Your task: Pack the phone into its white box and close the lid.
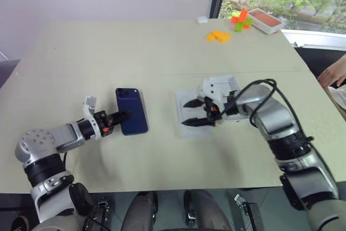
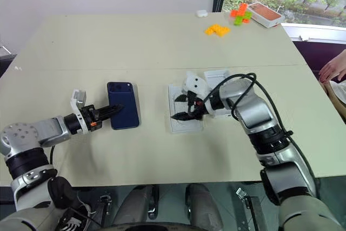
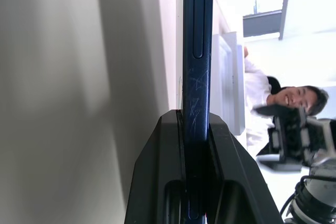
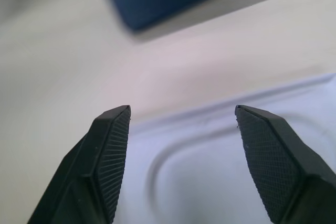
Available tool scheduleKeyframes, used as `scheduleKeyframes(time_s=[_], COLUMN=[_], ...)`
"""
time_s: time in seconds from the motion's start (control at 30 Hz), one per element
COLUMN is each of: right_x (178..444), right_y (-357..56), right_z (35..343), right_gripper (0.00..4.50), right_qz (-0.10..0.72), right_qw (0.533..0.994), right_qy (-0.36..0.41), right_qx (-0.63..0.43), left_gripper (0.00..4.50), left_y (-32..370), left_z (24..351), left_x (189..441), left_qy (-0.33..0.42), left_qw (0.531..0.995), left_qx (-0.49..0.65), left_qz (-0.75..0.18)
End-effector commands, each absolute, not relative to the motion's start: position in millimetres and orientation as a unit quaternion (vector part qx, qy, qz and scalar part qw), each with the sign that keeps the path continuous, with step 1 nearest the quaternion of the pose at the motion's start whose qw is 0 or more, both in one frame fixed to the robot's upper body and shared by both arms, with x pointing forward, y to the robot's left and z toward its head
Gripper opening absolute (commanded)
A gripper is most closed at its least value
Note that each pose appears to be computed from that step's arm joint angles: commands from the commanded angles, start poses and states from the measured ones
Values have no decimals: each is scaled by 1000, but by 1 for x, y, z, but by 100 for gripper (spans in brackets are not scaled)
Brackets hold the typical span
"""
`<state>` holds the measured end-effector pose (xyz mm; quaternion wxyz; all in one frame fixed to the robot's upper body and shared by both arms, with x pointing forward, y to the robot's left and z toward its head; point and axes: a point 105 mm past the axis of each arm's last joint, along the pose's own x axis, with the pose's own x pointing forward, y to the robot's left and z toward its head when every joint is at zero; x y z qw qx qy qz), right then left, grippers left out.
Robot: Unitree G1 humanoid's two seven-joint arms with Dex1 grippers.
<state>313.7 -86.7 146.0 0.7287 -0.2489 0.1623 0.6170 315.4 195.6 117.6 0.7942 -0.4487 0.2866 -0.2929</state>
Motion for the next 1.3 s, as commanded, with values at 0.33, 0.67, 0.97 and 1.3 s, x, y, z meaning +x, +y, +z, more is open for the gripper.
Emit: scheduleKeyframes(time_s=[0.33, 0.67, 0.97, 1.3], right_x=[300, 310, 310, 320], right_y=[-96, -101, -65, -30], right_z=[108, 97, 97, 101], right_gripper=[334, 47, 47, 47], right_qz=[618, 599, 611, 602], right_qw=[673, 670, 687, 710], right_qy=[171, 165, 141, 130], right_qx=[-367, -406, -368, -341], left_gripper=[0, 0, 0, 0], left_y=[185, 184, 180, 162], left_z=[138, 142, 157, 170], left_x=[316, 317, 323, 332], left_qy=[263, 260, 240, 229], left_qw=[807, 810, 806, 812], left_qx=[-413, -406, -412, -400], left_qz=[-330, -334, -350, -359])
